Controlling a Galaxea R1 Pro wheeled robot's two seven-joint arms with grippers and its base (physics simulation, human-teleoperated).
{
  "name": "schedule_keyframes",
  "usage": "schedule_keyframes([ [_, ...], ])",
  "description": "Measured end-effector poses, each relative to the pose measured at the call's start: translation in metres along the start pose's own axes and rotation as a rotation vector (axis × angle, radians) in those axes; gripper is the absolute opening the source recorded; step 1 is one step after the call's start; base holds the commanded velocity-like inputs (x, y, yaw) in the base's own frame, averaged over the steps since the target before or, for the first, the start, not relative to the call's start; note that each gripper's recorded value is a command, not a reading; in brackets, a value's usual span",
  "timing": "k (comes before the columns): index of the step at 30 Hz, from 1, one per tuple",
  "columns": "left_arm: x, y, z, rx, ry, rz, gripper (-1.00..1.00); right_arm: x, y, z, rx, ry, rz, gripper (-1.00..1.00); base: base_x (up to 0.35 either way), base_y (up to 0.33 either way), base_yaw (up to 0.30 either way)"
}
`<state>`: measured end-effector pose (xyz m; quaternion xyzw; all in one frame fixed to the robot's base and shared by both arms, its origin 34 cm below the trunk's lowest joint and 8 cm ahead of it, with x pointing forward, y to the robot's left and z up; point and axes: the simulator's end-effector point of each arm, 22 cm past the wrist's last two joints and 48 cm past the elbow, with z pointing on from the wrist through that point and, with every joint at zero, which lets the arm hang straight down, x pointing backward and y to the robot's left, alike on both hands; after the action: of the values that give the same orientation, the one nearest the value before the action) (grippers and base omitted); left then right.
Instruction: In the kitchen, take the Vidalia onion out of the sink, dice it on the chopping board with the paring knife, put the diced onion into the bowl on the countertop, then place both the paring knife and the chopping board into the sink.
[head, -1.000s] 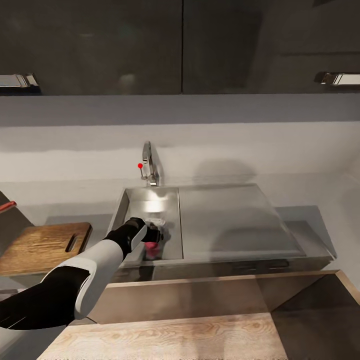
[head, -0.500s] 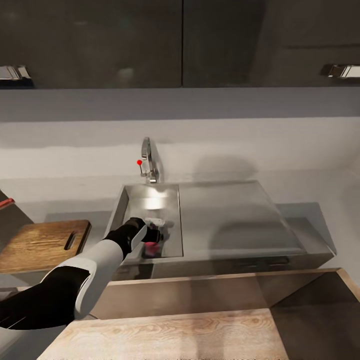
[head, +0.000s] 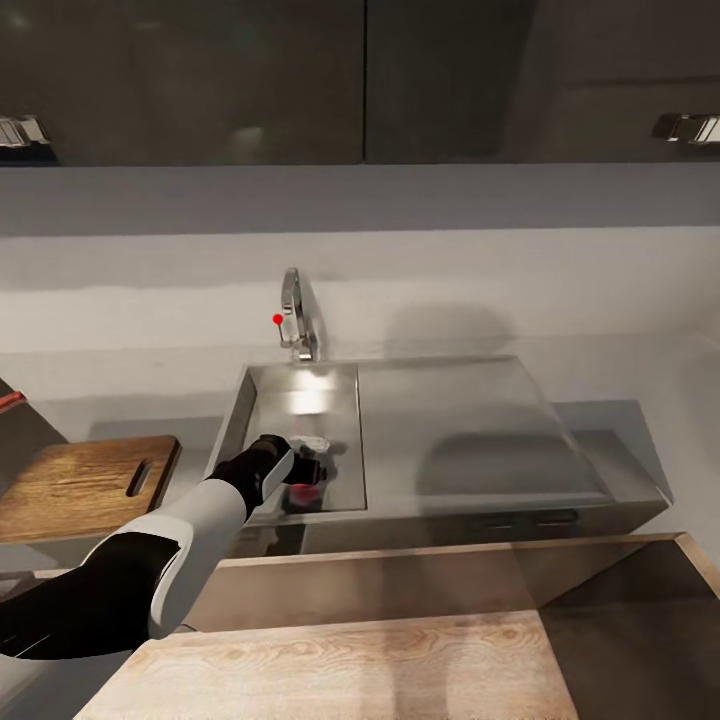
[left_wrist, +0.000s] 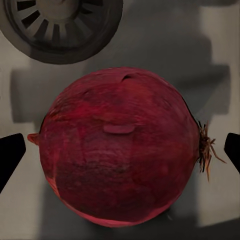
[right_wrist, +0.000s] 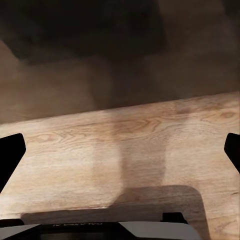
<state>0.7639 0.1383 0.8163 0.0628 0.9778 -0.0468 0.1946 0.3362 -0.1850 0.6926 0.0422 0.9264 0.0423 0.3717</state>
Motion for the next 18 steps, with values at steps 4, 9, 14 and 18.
schedule_keyframes([
  [4,0.0000,0.0003,0.0001,-0.001,0.000,0.000,1.00,0.0005,-0.0003,0.0000,0.001,0.002,0.000,1.00,0.000,0.000,0.000],
  [9,-0.0005,-0.0001,-0.0001,0.000,-0.001,0.000,1.00,0.0009,-0.0001,-0.0001,0.000,0.003,-0.001,1.00,0.000,0.000,0.000],
  [14,-0.0012,0.0001,-0.0003,-0.002,-0.003,0.000,-1.00,0.0008,-0.0001,-0.0001,0.000,0.003,-0.001,1.00,0.000,0.000,0.000],
  [18,-0.0014,-0.0002,-0.0005,0.000,-0.003,-0.002,-1.00,0.0005,-0.0002,-0.0001,0.000,0.002,0.000,1.00,0.000,0.000,0.000],
])
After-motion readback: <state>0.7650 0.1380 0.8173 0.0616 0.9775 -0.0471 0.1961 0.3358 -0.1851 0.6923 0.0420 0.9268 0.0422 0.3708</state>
